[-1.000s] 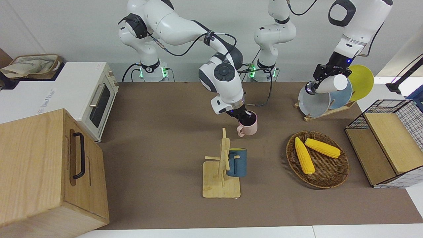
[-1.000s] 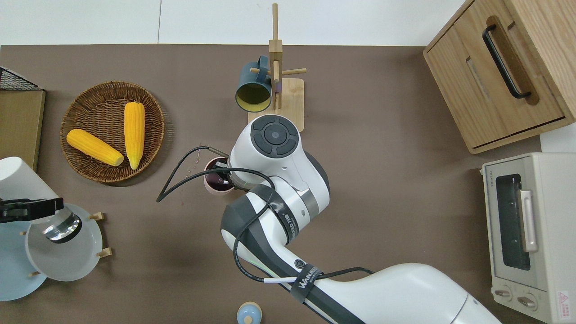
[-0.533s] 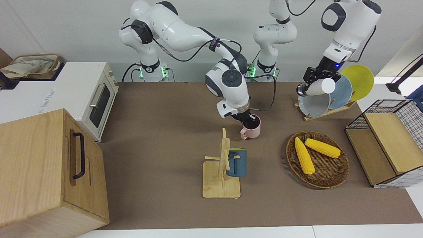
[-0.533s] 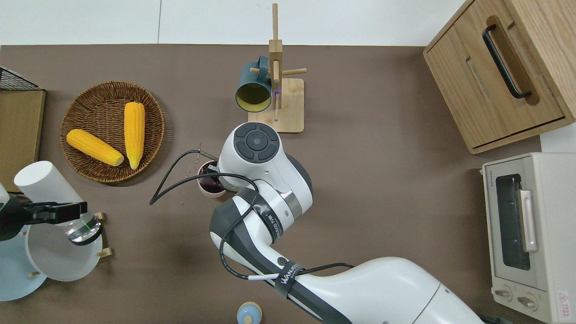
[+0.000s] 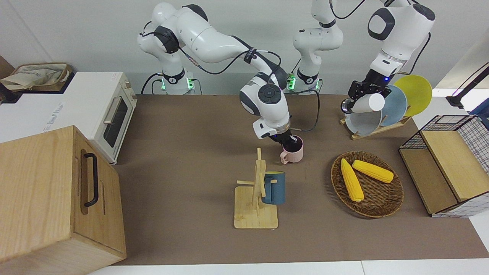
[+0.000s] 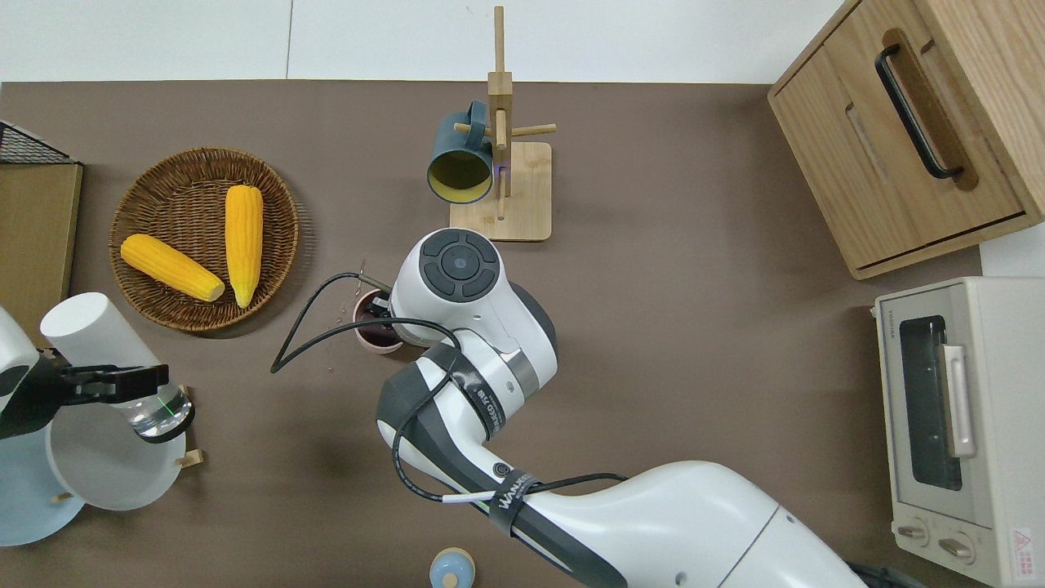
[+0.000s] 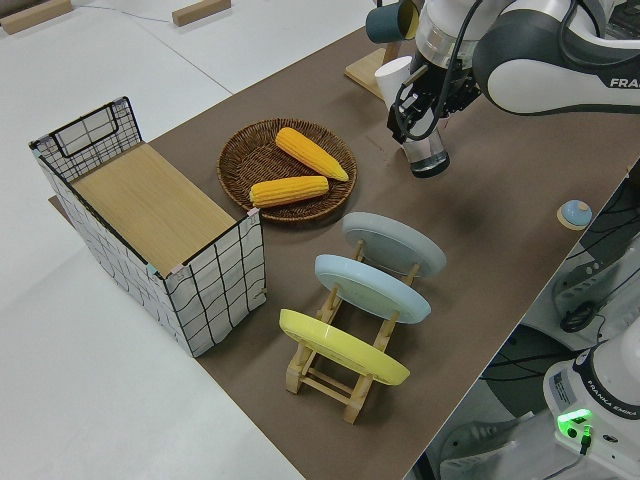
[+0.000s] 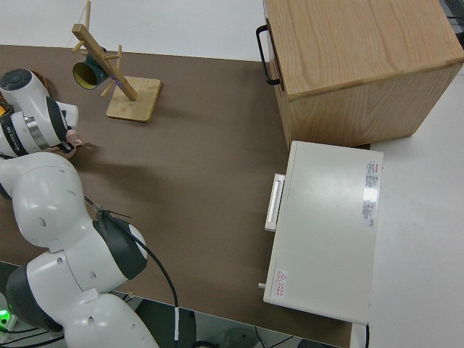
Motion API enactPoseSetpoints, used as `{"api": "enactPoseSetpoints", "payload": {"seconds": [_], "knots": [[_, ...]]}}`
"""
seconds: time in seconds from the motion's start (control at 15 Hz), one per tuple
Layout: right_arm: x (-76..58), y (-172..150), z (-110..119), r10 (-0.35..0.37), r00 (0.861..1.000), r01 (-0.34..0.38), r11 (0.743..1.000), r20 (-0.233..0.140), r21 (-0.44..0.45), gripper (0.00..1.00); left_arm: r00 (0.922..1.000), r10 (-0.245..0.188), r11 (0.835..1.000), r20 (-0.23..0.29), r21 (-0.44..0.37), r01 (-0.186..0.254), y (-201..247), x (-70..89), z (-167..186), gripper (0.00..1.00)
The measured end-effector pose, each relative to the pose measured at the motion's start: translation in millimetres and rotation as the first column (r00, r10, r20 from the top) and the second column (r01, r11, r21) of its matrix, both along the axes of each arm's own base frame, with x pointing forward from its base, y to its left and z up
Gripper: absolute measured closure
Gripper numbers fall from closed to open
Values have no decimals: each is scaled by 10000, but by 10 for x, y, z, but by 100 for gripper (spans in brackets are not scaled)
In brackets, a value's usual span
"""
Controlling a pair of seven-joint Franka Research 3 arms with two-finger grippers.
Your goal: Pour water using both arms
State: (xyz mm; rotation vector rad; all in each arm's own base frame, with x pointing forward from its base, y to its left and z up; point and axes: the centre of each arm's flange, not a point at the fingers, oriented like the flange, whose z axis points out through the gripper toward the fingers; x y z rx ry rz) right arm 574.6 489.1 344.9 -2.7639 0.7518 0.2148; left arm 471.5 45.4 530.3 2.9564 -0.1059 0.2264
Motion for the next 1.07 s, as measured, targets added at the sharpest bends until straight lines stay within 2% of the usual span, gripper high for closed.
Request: {"api": "enactPoseSetpoints", "payload": {"seconds": [0.4,0.6,0.67,0.8,0.87,0.93,1.07], "knots": [[20,20,-71,-65,9997,66,10000,239,-53,95,9999,-109,9990,-115,442,114,-6,10,-31,36],[29,15,-73,-97,9996,98,9999,274,-47,90,9997,-103,9977,-207,674,117,-82,25,-52,36],[31,15,-72,-113,9996,114,9999,276,-45,85,9997,-78,9973,-228,723,94,-106,31,-58,36],[34,13,-71,-136,9995,137,9999,277,-45,69,9997,-50,9976,-250,690,67,-127,42,-73,36],[34,12,-72,-147,9995,149,9999,274,-47,59,9997,-36,9980,-253,637,53,-132,47,-80,36],[34,12,-73,-156,9995,158,9999,270,-48,44,9997,-37,9984,-247,560,51,-132,54,-88,36],[35,11,-87,-179,9995,181,9998,248,-58,24,9997,-27,9985,-254,548,41,-122,59,-97,36]]}}
